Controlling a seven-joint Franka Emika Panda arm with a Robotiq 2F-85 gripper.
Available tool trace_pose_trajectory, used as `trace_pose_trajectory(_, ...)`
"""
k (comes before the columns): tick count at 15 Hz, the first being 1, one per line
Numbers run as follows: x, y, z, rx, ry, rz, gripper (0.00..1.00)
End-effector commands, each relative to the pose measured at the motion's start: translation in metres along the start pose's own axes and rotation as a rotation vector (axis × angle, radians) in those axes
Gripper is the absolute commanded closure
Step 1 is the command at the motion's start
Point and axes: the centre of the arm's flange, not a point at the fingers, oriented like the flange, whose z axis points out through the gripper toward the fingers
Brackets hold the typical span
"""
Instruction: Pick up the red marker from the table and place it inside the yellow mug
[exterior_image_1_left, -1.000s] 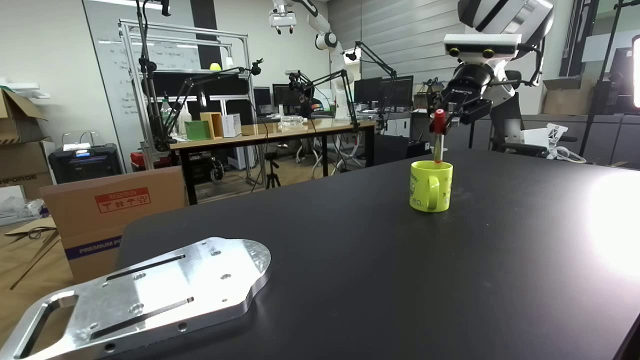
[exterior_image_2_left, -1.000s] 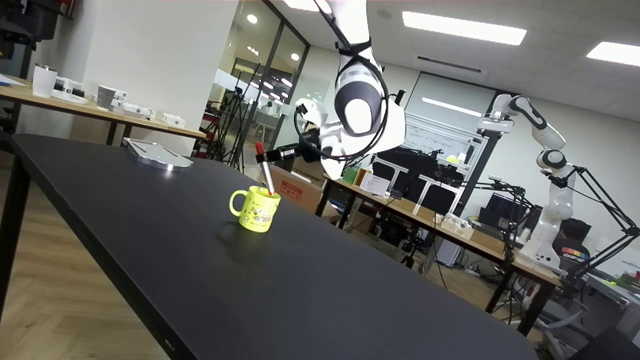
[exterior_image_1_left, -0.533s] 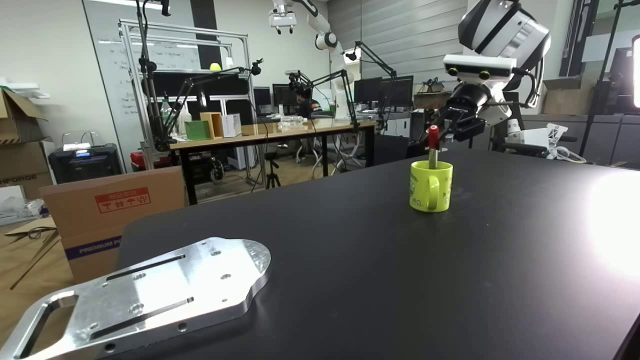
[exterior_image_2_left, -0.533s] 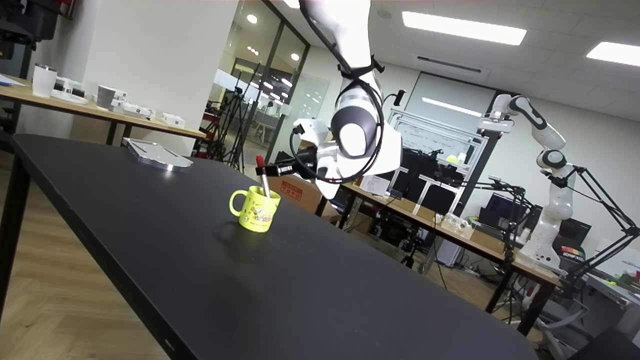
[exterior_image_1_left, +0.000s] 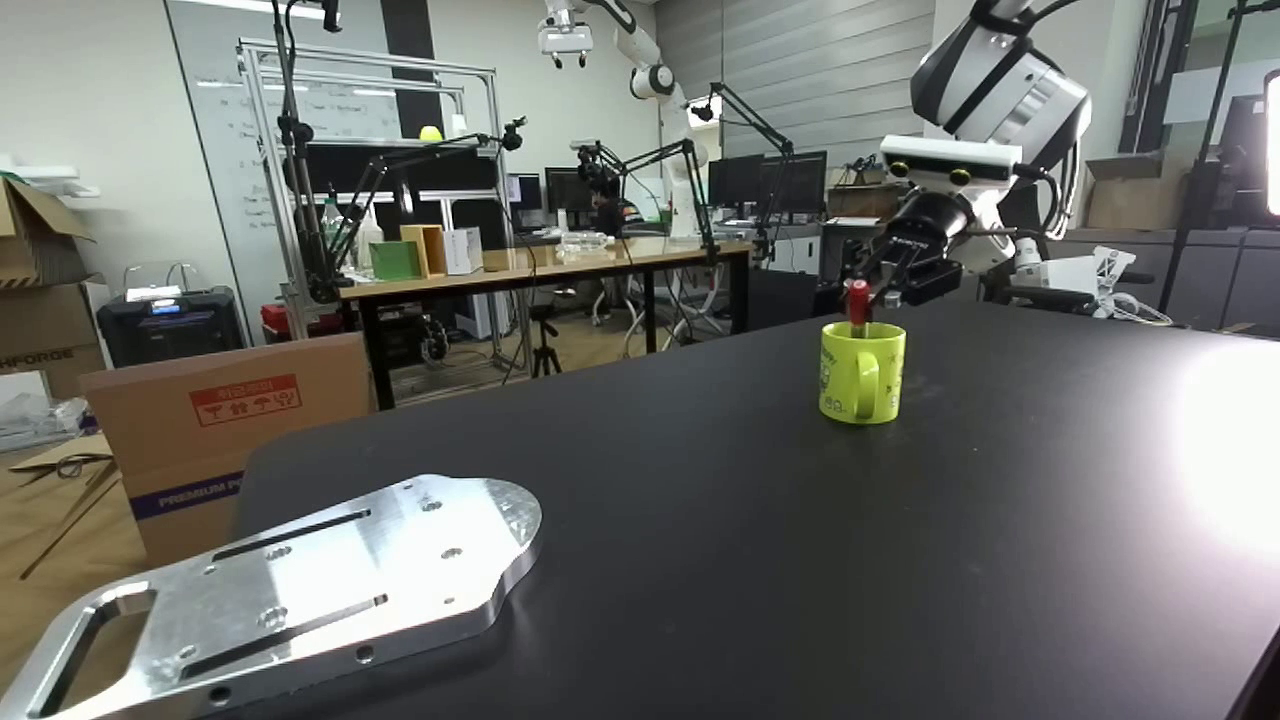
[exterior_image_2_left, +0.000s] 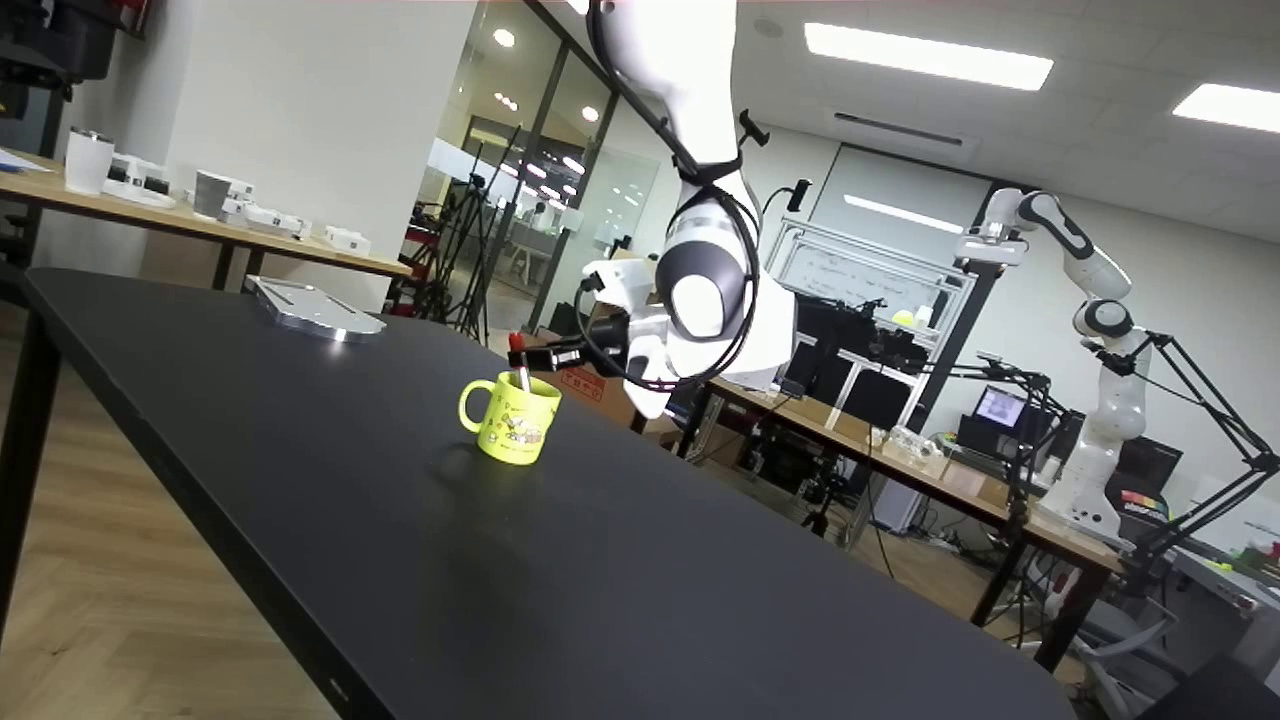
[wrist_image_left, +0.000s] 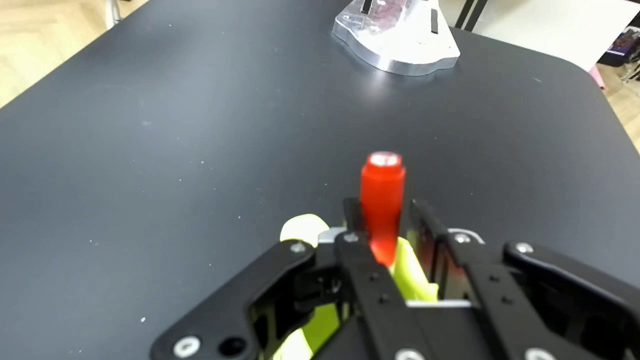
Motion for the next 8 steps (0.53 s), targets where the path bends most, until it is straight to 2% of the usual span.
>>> trace_pose_trajectory(1, -0.009, -0.013, -0.012, 0.019, -0.027, -0.008, 0.39)
trace_pose_trajectory(7, -0.024, -0.006, -0.031, 0.010, -0.063, -0.001, 0.01)
trace_pose_trajectory(8, -0.014, -0.006, -0.018, 0.005, -0.045, -0.023, 0.18)
